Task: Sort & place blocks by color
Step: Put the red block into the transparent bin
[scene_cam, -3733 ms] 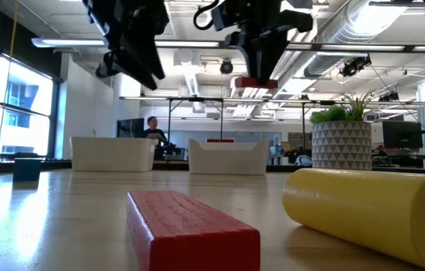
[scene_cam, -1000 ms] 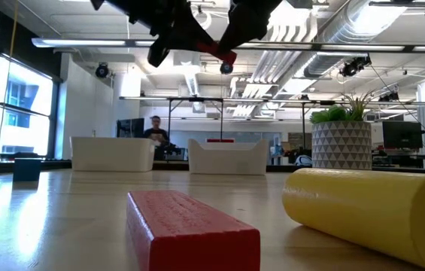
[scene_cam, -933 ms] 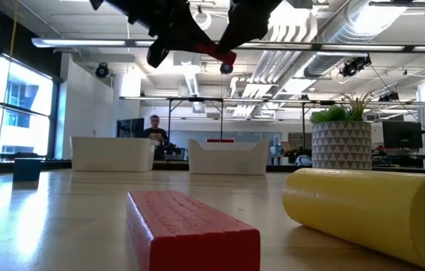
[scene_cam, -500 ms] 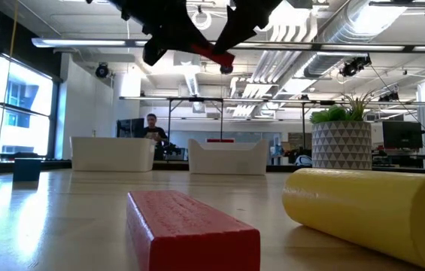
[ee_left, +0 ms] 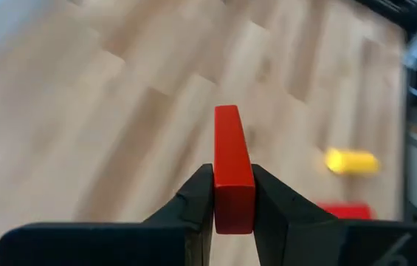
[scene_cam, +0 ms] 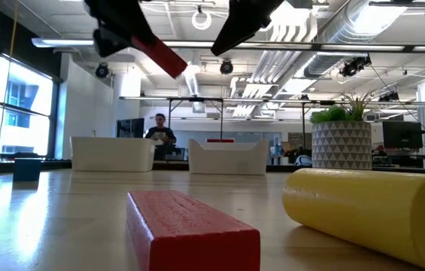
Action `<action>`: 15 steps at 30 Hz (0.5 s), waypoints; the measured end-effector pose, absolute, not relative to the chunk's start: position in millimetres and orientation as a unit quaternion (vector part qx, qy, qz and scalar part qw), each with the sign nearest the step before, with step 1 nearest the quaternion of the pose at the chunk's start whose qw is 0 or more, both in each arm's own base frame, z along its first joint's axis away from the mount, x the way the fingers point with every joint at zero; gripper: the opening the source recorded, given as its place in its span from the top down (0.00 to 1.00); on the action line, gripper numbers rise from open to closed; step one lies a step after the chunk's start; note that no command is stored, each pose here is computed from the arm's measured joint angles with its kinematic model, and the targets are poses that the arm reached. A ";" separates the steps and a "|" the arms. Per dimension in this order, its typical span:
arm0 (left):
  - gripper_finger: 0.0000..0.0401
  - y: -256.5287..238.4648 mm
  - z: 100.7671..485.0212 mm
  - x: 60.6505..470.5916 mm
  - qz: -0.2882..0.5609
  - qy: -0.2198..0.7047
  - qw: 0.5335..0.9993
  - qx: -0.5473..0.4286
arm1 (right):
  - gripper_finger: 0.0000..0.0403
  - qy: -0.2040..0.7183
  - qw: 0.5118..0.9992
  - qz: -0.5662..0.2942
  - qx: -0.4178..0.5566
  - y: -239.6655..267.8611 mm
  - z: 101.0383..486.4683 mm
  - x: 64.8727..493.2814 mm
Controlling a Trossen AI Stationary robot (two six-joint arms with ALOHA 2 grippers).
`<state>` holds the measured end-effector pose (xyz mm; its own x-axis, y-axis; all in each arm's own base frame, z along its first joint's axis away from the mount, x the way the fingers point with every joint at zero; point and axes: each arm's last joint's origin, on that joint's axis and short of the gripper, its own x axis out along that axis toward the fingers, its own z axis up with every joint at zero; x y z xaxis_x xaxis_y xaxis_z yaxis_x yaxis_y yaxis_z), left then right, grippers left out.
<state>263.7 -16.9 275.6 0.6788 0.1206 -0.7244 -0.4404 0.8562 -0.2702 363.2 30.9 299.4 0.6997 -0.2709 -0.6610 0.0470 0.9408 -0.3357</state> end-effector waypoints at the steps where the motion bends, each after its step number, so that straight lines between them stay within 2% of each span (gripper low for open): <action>1: 0.88 -23.7 276.1 261.6 0.147 0.374 0.888 -0.224 | 0.52 0.377 0.910 -0.087 -0.148 30.9 299.4 363.3; 9: 0.88 -77.6 276.4 238.6 0.068 0.434 0.858 -0.265 | 0.52 0.383 0.916 -0.027 -0.119 34.6 297.9 362.9; 15: 0.88 -112.7 268.7 214.0 0.047 0.506 0.820 -0.263 | 0.52 0.404 0.912 0.007 -0.070 37.1 294.7 359.8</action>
<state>214.0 -112.7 268.7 0.4840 -0.1882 -0.8546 -0.3436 0.8573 -0.3833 359.8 37.1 294.7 0.6739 -0.0432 -0.7376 -0.0699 0.9901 -0.1219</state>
